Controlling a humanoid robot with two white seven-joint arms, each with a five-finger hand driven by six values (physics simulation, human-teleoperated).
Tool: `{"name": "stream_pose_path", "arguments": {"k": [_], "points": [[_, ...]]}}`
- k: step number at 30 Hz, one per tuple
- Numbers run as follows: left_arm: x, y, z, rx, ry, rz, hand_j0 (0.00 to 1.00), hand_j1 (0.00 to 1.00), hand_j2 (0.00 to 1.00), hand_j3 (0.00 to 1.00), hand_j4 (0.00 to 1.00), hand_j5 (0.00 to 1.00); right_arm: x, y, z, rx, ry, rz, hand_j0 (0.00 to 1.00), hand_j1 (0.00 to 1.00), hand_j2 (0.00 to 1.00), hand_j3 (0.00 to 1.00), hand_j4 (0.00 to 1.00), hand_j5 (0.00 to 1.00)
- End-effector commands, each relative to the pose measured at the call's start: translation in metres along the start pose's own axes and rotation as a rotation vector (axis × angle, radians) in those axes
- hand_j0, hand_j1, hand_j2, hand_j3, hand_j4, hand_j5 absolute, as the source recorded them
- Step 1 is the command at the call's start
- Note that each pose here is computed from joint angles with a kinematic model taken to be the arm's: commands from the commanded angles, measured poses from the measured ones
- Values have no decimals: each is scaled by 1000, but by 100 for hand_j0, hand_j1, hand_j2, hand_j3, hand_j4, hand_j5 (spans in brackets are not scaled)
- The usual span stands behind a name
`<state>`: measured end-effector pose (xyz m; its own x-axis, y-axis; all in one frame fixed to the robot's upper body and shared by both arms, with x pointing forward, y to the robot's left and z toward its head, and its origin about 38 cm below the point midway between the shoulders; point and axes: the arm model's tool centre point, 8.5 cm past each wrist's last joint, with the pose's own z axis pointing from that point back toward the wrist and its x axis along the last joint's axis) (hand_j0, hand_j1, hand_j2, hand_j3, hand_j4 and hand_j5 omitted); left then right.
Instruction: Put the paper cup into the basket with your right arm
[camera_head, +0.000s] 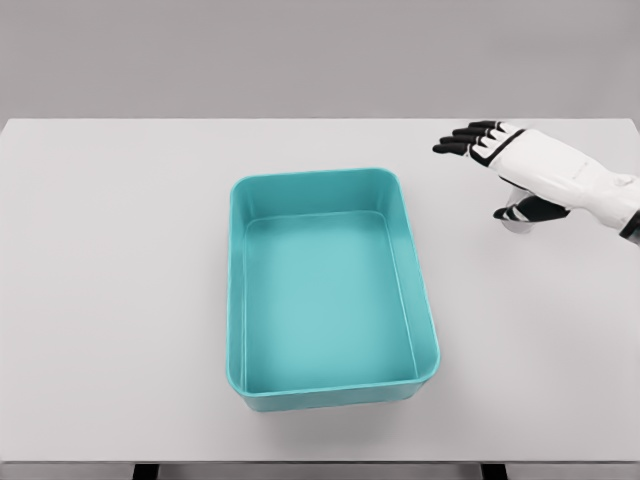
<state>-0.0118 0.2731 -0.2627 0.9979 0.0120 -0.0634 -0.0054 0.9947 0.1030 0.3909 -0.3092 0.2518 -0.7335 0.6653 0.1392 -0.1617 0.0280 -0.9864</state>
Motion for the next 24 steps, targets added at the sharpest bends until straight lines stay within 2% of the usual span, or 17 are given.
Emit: {"name": "stream_pose_path", "arguments": {"k": [1,3,4,5,7,8,9,10,11,12,13,14,15,16,21,24], "points": [[0,0,0,0,0,0,100,100,100,100,100,100,1,1,-1,0,-6,-1,100,100,100,100,100,100],[0,0,0,0,0,0,100,100,100,100,100,100,0,-4,0,-12,-15,9,100,100,100,100,100,100],[0,0,0,0,0,0,100,100,100,100,100,100,-3,-15,5,-16,-50,54,100,100,100,100,100,100],[0,0,0,0,0,0,100,100,100,100,100,100,-9,-14,13,8,-62,74,100,100,100,100,100,100],[1,0,0,0,-1,0,100,100,100,100,100,100,-13,-14,16,12,-51,70,100,100,100,100,100,100],[0,0,0,0,0,0,100,100,100,100,100,100,-20,-15,20,-4,-36,42,100,100,100,100,100,100],[0,0,0,0,0,0,100,100,100,100,100,100,-30,-17,28,-44,-29,-45,100,100,100,100,100,100],[0,0,0,0,0,0,100,100,100,100,100,100,-32,-21,33,-151,-70,-232,100,100,100,100,100,100],[0,0,0,0,0,0,100,100,100,100,100,100,-34,-25,36,-196,-75,-319,100,100,100,100,100,100],[0,0,0,0,0,0,100,100,100,100,100,100,-39,-35,47,-308,-108,-530,100,100,100,100,100,100],[0,0,0,0,0,0,100,100,100,100,100,100,-45,-32,55,-371,-117,-671,100,100,100,100,100,100],[0,0,0,-2,0,0,100,100,100,100,100,100,-58,-11,71,-463,-107,-887,100,100,100,100,100,100],[0,0,0,0,0,0,100,100,100,100,100,100,-59,-2,76,-475,-102,-941,100,100,100,100,100,100],[0,0,0,0,0,0,100,100,100,100,100,100,-61,-5,81,-465,-88,-929,100,100,100,100,100,100],[0,0,0,0,0,0,100,100,100,100,100,100,-69,5,92,-441,-27,-929,100,100,100,100,100,100],[1,0,0,0,-1,0,100,100,100,100,100,100,-77,24,102,-428,32,-955,100,100,100,100,100,100]]}}
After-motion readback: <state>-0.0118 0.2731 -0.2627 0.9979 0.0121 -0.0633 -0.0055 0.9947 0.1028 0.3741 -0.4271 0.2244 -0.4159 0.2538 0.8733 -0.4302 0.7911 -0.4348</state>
